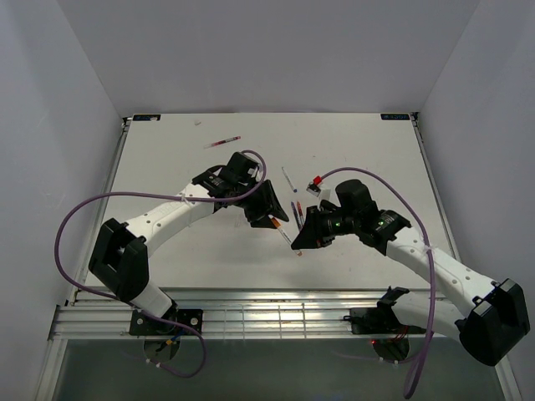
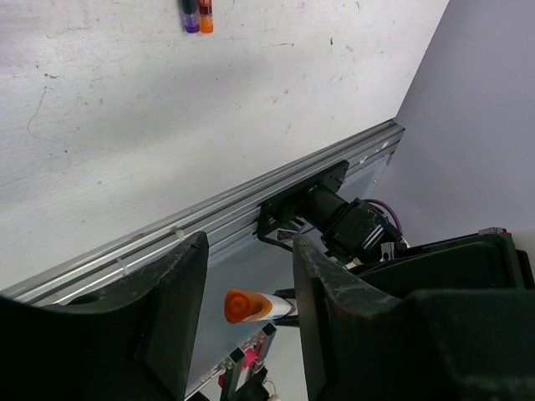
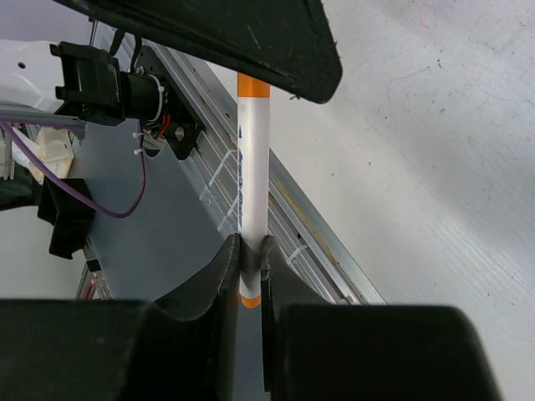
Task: Open the pen caps
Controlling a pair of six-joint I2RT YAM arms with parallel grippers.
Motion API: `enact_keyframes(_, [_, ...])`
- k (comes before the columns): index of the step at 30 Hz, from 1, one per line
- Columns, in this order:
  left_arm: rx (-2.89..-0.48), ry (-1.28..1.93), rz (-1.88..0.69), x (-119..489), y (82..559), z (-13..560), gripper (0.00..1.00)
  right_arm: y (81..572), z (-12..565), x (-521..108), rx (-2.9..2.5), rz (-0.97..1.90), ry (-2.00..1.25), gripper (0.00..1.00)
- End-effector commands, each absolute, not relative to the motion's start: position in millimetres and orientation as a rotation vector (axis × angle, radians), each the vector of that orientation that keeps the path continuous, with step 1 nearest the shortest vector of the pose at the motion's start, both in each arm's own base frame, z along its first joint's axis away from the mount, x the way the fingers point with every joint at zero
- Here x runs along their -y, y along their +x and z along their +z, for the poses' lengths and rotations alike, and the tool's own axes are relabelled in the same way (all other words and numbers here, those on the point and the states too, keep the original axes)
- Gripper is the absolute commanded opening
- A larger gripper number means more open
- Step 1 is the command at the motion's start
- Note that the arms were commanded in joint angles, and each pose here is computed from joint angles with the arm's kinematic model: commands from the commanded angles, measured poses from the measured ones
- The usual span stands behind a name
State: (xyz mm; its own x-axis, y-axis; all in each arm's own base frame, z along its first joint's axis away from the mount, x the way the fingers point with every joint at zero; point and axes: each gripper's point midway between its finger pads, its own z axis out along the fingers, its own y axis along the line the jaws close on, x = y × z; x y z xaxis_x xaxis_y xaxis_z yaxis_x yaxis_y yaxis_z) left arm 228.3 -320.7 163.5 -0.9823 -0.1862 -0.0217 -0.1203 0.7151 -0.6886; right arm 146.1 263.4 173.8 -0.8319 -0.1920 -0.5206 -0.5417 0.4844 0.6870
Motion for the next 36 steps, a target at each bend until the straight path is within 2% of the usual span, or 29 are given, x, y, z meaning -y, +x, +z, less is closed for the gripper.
enact_keyframes(1, [-2.78,-0.221,-1.143,322,231,172,0.55,146,186,-270,-2.297,1.33,-0.628,0.08])
enact_keyframes(4, [-2.774,-0.222,-1.149,320,229,173,0.52,148,185,-273,-2.305,1.318,-0.621,0.08])
enact_keyframes(11, [-2.763,-0.212,-1.162,319,226,174,0.35,153,182,-279,-2.331,1.293,-0.6,0.08])
enact_keyframes(15, [-2.756,-0.204,-1.169,319,225,176,0.17,155,180,-281,-2.342,1.279,-0.588,0.08])
enact_keyframes(18, [-2.752,-0.189,-1.171,319,225,177,0.09,156,179,-281,-2.345,1.265,-0.584,0.08])
enact_keyframes(19, [-2.751,-0.187,-1.171,319,225,177,0.0,156,179,-281,-2.343,1.267,-0.585,0.12])
enact_keyframes(23, [-2.755,-0.184,-1.176,320,225,177,0.0,156,178,-286,-2.345,1.279,-0.615,0.32])
enact_keyframes(26, [-2.758,-0.176,-1.197,322,224,180,0.0,158,176,-289,-2.352,1.286,-0.633,0.38])
enact_keyframes(36, [-2.774,-0.18,-1.225,328,227,188,0.0,163,173,-308,-2.357,1.311,-0.698,0.39])
